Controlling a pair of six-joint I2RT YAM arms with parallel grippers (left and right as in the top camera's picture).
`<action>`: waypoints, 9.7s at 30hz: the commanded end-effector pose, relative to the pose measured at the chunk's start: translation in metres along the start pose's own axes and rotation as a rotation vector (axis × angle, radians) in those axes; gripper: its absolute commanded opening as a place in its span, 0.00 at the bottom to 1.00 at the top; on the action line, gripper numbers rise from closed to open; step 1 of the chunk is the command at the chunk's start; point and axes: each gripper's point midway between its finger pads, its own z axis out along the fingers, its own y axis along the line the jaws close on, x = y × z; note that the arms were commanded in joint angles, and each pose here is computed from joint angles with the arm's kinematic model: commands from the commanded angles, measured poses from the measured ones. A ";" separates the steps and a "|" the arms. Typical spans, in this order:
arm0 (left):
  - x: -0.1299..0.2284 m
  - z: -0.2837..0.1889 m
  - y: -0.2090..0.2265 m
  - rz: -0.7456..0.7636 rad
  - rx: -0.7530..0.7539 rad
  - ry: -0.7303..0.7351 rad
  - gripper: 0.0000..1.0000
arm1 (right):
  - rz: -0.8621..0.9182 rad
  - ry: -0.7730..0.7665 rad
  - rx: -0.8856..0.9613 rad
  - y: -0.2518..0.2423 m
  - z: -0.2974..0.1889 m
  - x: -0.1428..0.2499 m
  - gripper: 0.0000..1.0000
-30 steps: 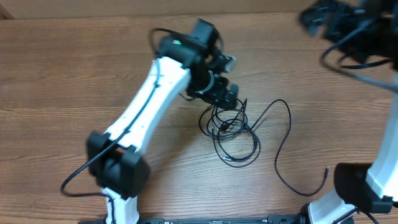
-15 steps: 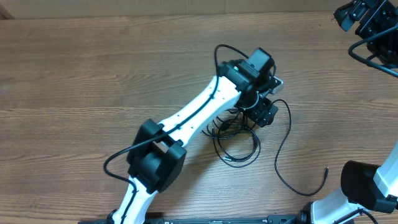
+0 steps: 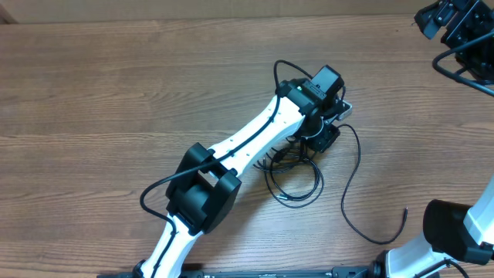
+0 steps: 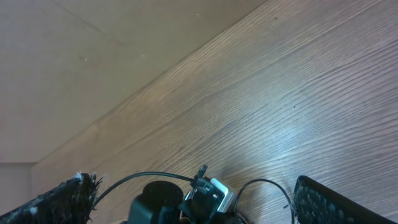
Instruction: Untangle cables
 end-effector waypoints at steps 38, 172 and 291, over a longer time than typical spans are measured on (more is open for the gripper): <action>-0.046 -0.551 -0.086 -0.029 0.431 -1.301 0.04 | -0.011 -0.030 -0.009 0.002 -0.013 0.000 1.00; -0.031 -0.474 -0.006 -0.686 0.502 -0.968 0.04 | -0.690 0.694 -0.430 0.105 0.134 0.254 0.04; 0.018 -0.285 0.018 0.154 0.288 -0.400 0.04 | -0.212 0.506 -0.875 0.187 -0.031 0.132 0.04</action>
